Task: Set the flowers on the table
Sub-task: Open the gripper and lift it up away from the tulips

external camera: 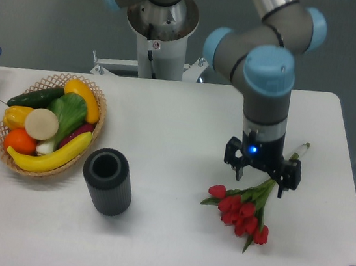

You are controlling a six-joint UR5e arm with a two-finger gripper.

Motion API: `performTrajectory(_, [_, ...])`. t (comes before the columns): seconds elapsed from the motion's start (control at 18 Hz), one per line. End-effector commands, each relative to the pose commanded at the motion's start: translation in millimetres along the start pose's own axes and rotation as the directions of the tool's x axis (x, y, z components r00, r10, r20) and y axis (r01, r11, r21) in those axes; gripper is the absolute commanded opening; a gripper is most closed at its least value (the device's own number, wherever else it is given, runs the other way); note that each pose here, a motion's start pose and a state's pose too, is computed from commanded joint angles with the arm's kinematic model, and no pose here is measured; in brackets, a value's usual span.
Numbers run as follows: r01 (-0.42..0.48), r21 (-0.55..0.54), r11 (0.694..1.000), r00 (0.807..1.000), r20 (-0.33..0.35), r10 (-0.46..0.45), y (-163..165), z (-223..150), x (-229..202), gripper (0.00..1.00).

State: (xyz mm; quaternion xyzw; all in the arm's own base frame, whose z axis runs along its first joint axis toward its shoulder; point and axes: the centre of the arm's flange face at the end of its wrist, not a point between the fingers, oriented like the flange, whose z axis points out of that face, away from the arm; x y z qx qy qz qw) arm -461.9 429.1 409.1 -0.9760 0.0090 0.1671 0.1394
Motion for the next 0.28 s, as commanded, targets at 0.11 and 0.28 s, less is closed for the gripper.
performTrajectory(0.11, [0.014,0.014,1.0,1.0,0.019,-0.014,9.4,-17.2,-6.7,1.0])
performTrajectory(0.28, [0.036,0.047,0.998,0.999,0.026,-0.037,18.7,-32.3,-13.9,1.0])
